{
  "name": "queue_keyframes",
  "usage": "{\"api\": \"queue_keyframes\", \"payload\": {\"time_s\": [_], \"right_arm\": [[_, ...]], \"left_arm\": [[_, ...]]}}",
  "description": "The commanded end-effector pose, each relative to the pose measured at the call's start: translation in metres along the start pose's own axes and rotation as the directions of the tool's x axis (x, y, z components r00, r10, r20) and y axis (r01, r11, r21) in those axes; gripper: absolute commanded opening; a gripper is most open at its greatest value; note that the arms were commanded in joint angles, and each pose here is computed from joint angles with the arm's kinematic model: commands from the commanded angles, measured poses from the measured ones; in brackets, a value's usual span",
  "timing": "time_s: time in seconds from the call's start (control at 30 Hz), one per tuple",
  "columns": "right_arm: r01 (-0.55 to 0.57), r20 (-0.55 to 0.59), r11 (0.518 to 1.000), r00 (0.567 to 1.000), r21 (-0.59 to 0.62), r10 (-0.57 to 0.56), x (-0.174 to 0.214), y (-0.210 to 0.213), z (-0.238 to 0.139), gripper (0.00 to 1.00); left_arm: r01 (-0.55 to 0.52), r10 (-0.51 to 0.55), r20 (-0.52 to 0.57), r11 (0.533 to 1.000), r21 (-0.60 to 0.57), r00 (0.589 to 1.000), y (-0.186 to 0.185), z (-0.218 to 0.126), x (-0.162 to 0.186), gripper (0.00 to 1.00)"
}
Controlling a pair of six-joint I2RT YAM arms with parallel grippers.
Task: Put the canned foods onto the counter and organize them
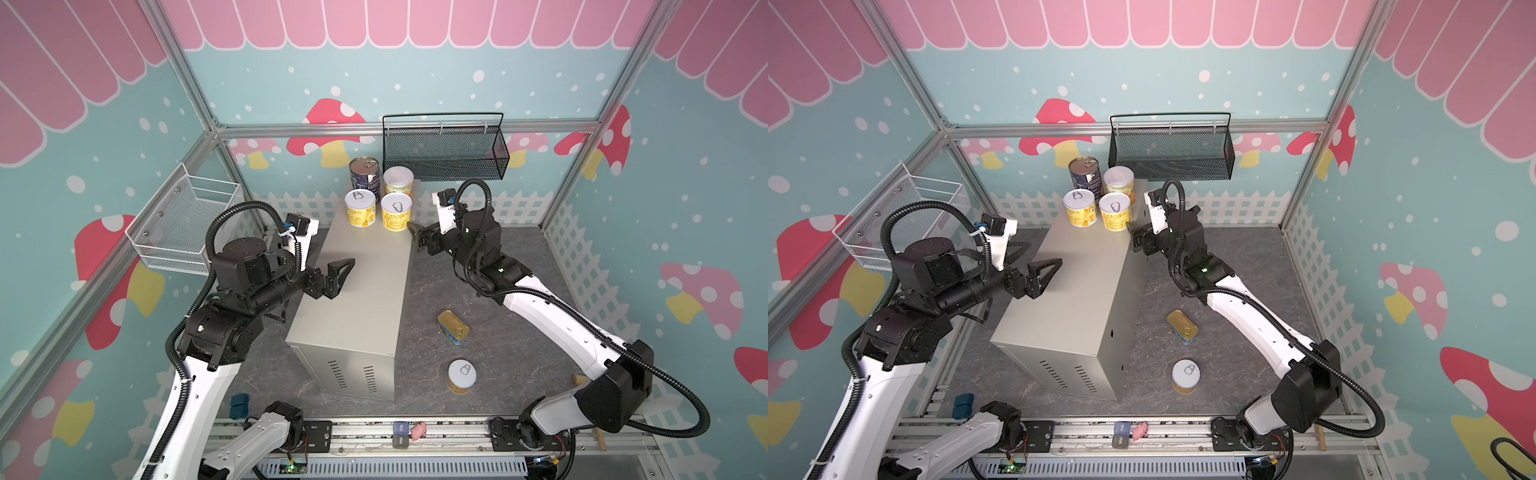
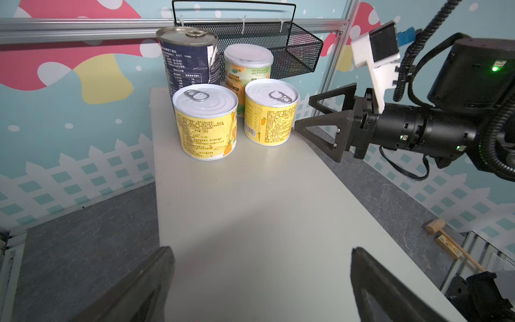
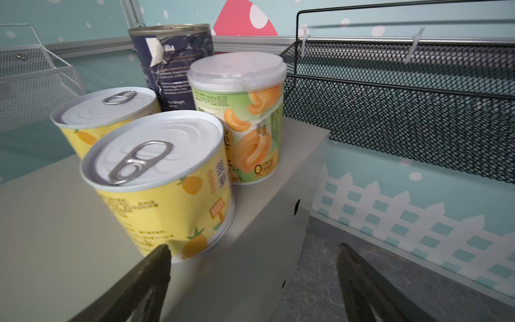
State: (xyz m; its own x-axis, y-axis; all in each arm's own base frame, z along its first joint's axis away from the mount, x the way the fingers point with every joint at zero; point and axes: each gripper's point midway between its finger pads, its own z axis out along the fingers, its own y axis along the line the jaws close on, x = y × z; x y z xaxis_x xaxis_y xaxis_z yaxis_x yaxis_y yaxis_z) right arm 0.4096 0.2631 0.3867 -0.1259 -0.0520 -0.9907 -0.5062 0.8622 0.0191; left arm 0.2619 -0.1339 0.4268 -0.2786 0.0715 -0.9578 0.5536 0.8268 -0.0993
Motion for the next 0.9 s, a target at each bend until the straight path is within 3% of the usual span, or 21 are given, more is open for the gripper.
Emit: {"api": "queue_keyframes", "payload": {"time_s": [0.0,0.87], "right_arm": [[-0.008,0.000,1.000,1.000,0.008,0.008,-0.002,-0.005,-0.004,0.94],[0.005,-0.007,1.000,1.000,0.007,-0.005,-0.005,-0.012,0.015,0.95]], "left_arm": [[-0.007,0.007,0.007,1.000,0.005,1.000,0.001,0.001,0.000,0.99],[0.002,-0.002,0.006,1.000,0.003,1.000,0.004,0.002,-0.001,0.99]]}}
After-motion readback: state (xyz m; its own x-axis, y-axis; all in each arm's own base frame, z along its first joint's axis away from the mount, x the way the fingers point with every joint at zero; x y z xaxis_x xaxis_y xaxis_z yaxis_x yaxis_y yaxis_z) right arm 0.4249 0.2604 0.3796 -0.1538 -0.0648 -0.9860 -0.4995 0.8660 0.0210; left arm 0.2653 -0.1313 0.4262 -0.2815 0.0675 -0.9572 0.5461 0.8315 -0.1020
